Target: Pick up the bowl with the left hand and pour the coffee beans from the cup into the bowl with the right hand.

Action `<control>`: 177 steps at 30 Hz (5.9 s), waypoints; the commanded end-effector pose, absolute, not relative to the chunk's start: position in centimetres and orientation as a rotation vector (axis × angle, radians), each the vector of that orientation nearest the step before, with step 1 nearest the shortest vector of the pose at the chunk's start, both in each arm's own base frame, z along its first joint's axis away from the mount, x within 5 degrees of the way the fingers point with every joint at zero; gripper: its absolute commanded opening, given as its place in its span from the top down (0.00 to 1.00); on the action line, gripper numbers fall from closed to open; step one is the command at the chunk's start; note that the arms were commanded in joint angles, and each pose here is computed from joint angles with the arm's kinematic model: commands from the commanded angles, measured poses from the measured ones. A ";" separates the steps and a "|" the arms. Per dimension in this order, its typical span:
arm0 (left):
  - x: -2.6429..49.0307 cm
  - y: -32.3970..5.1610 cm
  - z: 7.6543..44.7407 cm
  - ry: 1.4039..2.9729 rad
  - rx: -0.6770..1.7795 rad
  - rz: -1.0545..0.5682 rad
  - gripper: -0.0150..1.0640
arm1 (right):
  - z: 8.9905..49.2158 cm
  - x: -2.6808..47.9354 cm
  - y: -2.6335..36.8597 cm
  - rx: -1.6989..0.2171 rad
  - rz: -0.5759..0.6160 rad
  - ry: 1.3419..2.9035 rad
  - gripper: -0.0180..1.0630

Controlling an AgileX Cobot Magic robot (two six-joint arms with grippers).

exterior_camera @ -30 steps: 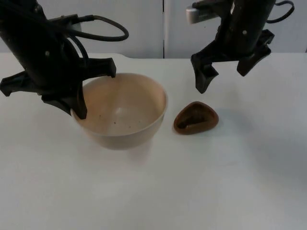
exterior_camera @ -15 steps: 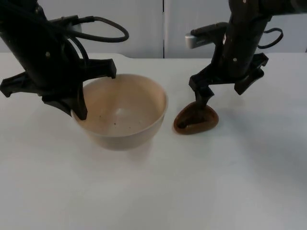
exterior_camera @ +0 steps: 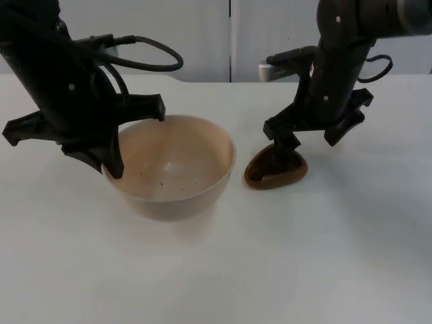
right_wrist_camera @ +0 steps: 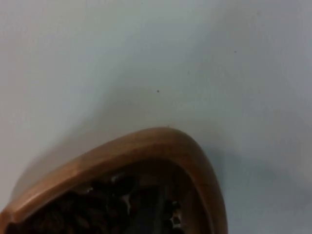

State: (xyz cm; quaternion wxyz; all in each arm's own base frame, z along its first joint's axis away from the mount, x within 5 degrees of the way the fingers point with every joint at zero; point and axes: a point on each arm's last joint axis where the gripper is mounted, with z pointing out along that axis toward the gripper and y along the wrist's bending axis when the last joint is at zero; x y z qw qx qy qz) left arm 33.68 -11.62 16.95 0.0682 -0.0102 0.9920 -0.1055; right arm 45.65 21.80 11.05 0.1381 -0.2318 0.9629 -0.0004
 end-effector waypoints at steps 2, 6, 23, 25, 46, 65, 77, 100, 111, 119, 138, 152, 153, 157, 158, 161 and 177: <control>33.9 -11.5 17.0 2.975 -0.043 -0.317 0.99 | 11.5 45.7 22.2 -0.694 0.008 2.759 0.26; 33.9 -11.5 17.0 2.975 -0.043 -0.317 0.99 | 11.5 45.7 22.2 -0.689 0.018 2.757 0.27; 33.9 -11.5 17.0 2.975 -0.043 -0.317 0.99 | 10.5 45.7 22.4 -0.678 0.041 2.770 0.40; 33.8 -11.5 17.1 2.977 -0.043 -0.316 0.99 | 10.3 45.7 22.4 -0.678 0.041 2.771 0.46; 33.8 -11.5 17.1 2.977 -0.043 -0.316 0.99 | 10.6 45.8 22.4 -0.679 0.038 2.761 0.98; 33.8 -11.5 17.1 2.977 -0.045 -0.319 0.99 | 20.5 44.2 21.5 -0.713 0.027 2.673 0.98; 33.8 -11.5 17.1 2.979 -0.045 -0.318 0.99 | 28.7 41.2 19.9 -0.716 0.023 2.637 0.98; 33.8 -11.5 17.1 2.979 -0.045 -0.318 0.99 | 30.6 39.5 20.3 -0.756 0.019 2.636 0.98; 33.8 -11.6 17.1 2.978 -0.046 -0.320 0.99 | 31.0 36.9 26.0 -0.896 -0.036 2.472 0.98; 33.8 -11.6 17.1 2.979 -0.055 -0.330 0.99 | 31.1 35.1 29.3 -0.961 -0.139 2.349 0.98; 33.8 -11.6 17.1 2.979 -0.059 -0.335 0.99 | 31.9 33.4 31.9 -1.079 -0.283 2.144 0.98; 33.8 -11.6 17.1 2.977 -0.057 -0.333 0.99 | 32.3 32.8 32.2 -1.129 -0.469 2.062 0.98; 33.8 -11.6 17.1 2.977 -0.057 -0.333 0.99 | 32.4 32.6 32.4 -1.137 -0.481 2.046 0.98; 33.8 -11.6 17.1 2.977 -0.057 -0.333 0.99 | 32.7 32.0 33.0 -1.157 -0.527 1.992 0.98; 33.8 -11.6 17.1 2.977 -0.057 -0.333 0.99 | 32.7 32.0 33.0 -1.157 -0.527 1.992 0.98; 33.8 -11.6 17.1 2.977 -0.055 -0.331 0.99 | 32.9 31.5 33.5 -1.160 -0.546 1.961 0.98; 33.8 -11.6 17.1 2.977 -0.054 -0.329 0.99 | 32.8 30.0 34.5 -1.206 -0.701 1.848 0.98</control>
